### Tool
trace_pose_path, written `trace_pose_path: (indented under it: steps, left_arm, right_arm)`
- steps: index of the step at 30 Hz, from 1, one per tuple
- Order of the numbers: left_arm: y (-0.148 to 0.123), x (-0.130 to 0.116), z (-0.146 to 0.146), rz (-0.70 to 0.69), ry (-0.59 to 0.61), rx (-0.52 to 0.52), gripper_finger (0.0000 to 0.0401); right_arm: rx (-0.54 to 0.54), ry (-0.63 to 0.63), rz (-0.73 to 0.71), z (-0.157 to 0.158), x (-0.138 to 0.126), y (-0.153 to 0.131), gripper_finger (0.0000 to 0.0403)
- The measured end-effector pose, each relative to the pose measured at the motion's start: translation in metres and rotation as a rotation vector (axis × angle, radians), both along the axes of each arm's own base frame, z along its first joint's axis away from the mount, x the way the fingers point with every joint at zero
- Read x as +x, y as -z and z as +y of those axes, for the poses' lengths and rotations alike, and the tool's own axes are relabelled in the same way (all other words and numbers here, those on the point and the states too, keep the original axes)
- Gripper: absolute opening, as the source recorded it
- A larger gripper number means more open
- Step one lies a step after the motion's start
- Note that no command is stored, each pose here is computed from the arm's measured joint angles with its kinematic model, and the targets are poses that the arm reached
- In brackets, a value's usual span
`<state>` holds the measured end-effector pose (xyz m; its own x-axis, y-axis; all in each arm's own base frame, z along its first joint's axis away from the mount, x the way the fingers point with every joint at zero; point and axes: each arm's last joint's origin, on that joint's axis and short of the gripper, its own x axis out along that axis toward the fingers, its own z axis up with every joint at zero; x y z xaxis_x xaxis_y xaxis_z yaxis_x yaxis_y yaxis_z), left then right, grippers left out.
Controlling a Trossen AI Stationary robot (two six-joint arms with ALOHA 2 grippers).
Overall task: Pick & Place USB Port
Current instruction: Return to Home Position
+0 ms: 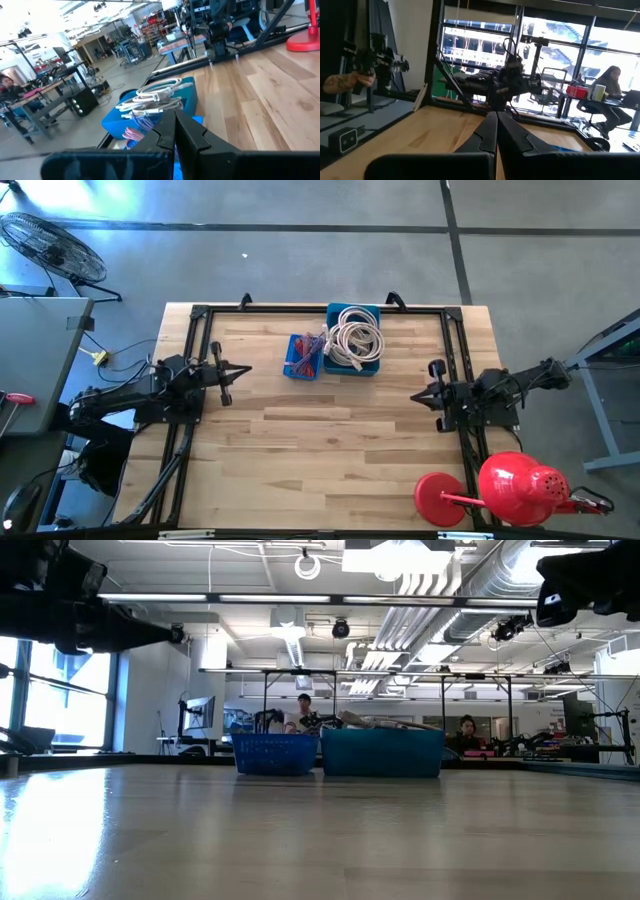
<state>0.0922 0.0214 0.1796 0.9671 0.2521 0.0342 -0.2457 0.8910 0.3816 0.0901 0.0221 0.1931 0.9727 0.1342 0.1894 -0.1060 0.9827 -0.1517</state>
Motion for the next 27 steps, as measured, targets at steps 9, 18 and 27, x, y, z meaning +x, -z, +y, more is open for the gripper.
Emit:
trace_pose_path:
  steps: [9,18,27]
  left_arm:
    - [0.001,0.0,0.0,0.013,0.004,-0.005,0.0]
    - [0.004,0.0,0.0,0.047,0.001,-0.016,0.0]
    - [0.006,0.0,-0.001,0.074,0.023,-0.024,0.0]
  right_arm:
    - [0.014,-0.003,0.017,0.001,0.003,0.01,0.0]
    - [0.016,-0.004,0.031,0.001,0.003,0.011,0.0]
    - [0.006,0.009,0.061,0.001,0.003,0.014,0.0]
